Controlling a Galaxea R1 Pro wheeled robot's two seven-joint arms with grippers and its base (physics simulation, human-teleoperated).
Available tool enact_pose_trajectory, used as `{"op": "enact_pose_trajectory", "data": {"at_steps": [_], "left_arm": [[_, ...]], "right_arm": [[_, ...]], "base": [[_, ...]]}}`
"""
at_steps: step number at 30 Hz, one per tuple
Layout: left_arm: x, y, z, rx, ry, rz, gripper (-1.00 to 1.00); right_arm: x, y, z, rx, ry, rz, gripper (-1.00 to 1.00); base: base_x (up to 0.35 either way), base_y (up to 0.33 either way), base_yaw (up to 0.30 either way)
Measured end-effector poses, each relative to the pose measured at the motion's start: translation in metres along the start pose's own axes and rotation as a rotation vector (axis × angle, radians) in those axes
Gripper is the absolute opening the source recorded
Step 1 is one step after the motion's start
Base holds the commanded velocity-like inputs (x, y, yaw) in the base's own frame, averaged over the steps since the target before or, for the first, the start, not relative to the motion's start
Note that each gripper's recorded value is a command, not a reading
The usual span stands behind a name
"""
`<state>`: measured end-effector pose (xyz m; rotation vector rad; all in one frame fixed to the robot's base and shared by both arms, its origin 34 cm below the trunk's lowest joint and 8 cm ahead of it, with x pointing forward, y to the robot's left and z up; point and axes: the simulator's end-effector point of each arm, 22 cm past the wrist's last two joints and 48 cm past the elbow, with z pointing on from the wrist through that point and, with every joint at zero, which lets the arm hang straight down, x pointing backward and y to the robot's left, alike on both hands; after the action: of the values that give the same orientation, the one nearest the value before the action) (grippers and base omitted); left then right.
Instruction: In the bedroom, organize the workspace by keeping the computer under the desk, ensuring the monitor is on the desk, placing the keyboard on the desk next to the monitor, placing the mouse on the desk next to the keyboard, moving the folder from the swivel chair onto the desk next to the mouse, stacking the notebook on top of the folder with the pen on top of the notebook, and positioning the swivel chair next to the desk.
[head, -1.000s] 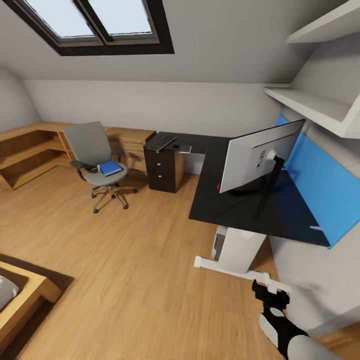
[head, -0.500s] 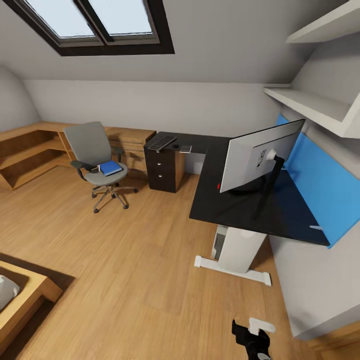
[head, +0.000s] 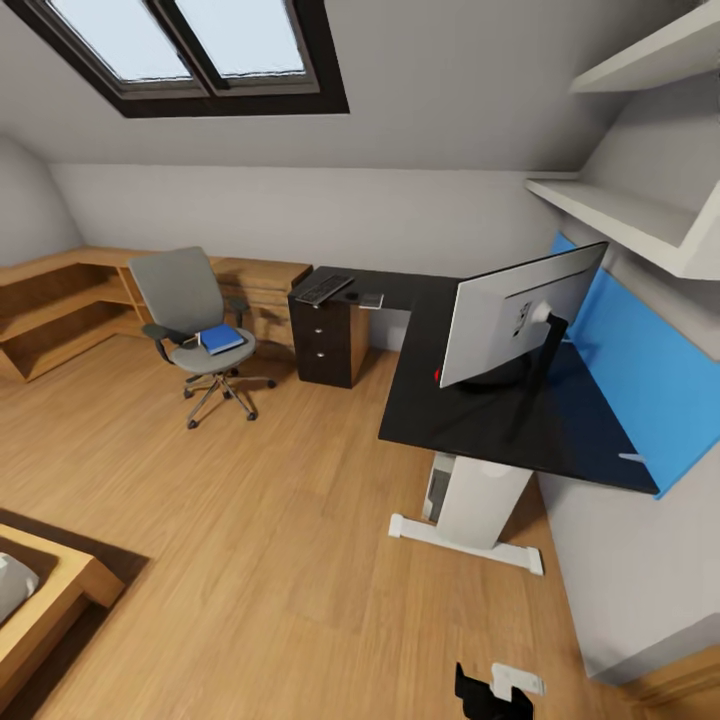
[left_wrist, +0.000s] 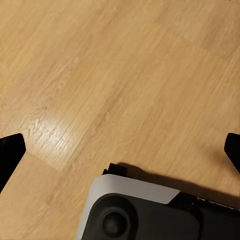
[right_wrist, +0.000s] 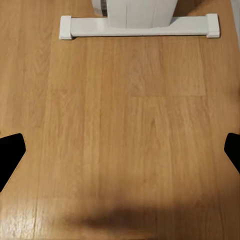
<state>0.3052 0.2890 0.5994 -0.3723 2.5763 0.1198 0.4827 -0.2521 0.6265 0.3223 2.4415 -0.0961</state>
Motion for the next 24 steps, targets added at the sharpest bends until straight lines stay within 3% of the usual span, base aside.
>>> {"op": "enact_pose_trajectory", "data": {"at_steps": [18,24], "left_arm": [[-0.011,-0.003,0.001,0.007,-0.028,-0.002,1.00],[-0.012,-0.003,0.001,0.005,-0.028,-0.003,1.00]], "right_arm": [[-0.004,0.010,-0.009,-0.014,-0.035,0.013,1.00],[-0.005,0.009,-0.008,-0.014,-0.036,0.013,1.00]], "base": [[0.000,0.000,0.000],[0.000,0.198,-0.095]]}}
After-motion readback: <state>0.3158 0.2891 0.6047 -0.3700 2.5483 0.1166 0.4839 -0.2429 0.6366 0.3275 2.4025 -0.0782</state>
